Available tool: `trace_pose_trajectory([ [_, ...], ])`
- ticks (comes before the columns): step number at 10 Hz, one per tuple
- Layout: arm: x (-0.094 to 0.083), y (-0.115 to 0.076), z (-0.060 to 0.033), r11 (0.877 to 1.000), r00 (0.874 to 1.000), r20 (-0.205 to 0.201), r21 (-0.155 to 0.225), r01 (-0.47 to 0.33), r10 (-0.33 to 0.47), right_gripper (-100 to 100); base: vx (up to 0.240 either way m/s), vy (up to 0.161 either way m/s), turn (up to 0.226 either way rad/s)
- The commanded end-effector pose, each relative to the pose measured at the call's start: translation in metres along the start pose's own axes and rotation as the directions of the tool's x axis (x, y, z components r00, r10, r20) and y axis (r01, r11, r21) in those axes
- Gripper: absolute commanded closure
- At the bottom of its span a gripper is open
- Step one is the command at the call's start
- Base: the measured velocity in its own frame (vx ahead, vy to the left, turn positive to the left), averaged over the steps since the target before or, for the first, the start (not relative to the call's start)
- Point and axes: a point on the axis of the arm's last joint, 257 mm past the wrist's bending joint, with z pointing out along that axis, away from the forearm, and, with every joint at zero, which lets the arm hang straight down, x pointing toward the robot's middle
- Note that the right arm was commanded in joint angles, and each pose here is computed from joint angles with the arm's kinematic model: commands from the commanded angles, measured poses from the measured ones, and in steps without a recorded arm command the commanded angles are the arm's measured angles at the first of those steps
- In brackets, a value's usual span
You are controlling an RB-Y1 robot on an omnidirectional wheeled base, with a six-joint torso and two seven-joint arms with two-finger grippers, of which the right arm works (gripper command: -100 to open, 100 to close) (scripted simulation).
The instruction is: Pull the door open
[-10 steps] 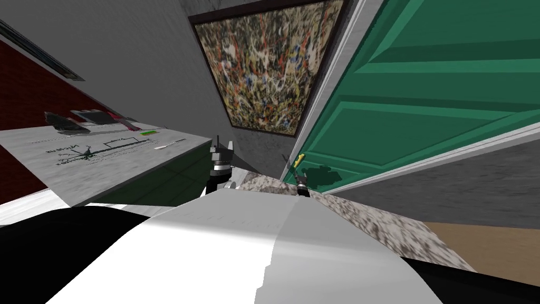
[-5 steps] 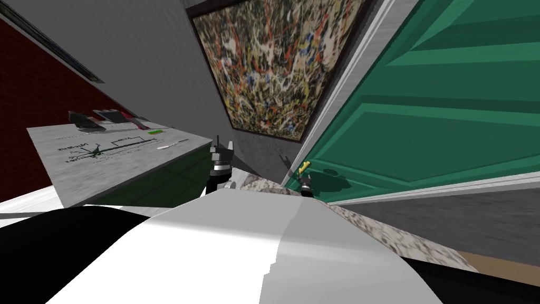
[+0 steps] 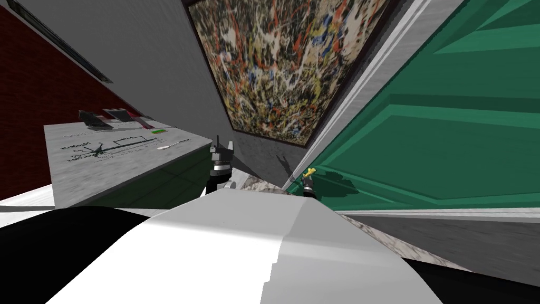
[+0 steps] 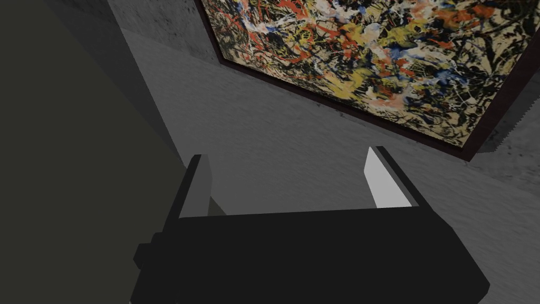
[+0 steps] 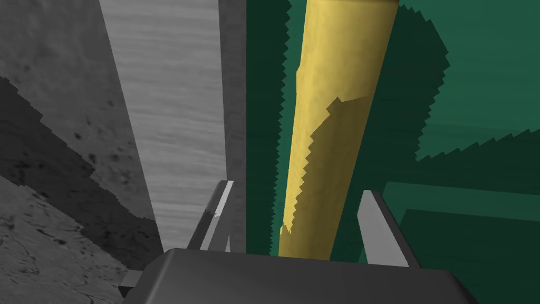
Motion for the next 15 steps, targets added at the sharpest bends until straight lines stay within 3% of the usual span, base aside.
trace_pose_trajectory([
  [1,0.002,0.001,0.0022,1.000,1.000,-0.003,-0.002,0.001,-0.001,100,-0.037,-0.011,-0.029],
  [5,0.002,0.001,0.0022,1.000,1.000,-0.003,-0.002,0.001,-0.001,100,-0.005,-0.005,0.009],
  [14,0.001,-0.001,-0.0239,0.993,1.000,-0.005,0.116,-0.017,0.017,100,-0.191,-0.026,0.107],
  [15,0.003,0.001,-0.0210,0.994,1.000,-0.008,0.106,-0.013,0.014,100,-0.107,-0.016,0.028],
])
